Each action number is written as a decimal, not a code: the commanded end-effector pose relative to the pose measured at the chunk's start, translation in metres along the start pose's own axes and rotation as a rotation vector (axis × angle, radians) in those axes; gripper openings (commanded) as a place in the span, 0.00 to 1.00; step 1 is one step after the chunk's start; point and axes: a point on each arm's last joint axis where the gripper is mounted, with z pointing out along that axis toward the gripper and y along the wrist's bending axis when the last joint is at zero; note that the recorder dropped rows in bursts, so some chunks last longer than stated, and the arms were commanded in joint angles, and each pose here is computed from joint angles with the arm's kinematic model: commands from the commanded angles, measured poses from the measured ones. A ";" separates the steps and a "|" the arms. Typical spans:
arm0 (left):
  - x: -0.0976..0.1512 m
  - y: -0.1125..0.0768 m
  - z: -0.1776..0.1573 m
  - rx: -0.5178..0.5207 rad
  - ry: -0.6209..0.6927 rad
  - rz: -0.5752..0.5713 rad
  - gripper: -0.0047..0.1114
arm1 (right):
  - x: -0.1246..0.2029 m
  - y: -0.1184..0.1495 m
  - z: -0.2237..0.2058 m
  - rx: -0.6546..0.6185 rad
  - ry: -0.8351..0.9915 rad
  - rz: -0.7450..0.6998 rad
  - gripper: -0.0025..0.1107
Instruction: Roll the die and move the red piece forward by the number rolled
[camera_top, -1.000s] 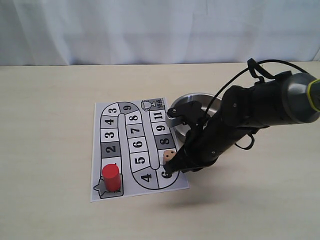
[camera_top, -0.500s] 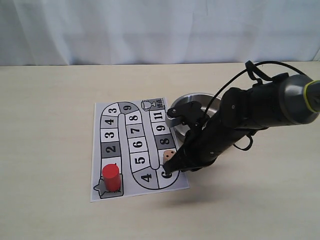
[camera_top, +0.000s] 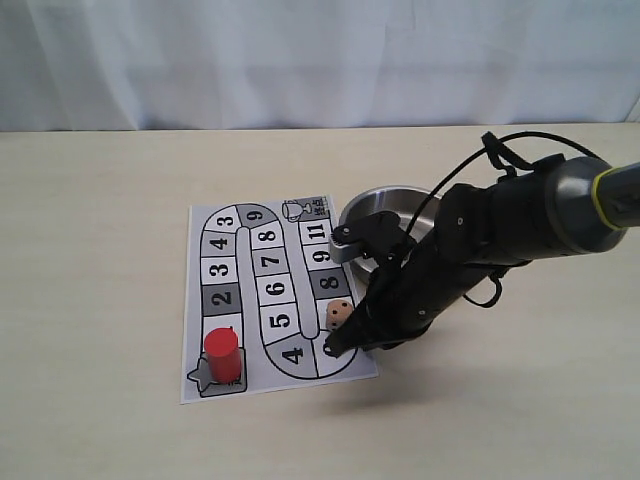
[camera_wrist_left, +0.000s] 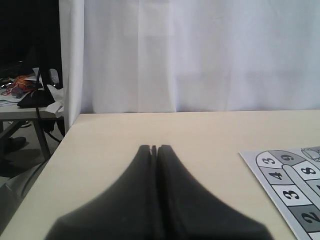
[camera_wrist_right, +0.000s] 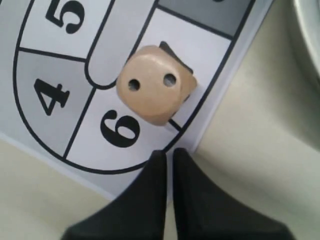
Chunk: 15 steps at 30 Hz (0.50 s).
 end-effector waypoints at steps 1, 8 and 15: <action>-0.003 0.000 0.000 0.001 -0.016 -0.004 0.04 | 0.001 0.000 0.000 0.000 -0.002 -0.005 0.06; -0.003 0.000 0.000 0.001 -0.016 -0.004 0.04 | -0.002 0.002 -0.004 -0.021 0.037 -0.024 0.19; -0.003 0.000 0.000 0.000 -0.018 -0.002 0.04 | -0.014 0.009 -0.019 -0.074 0.077 -0.037 0.48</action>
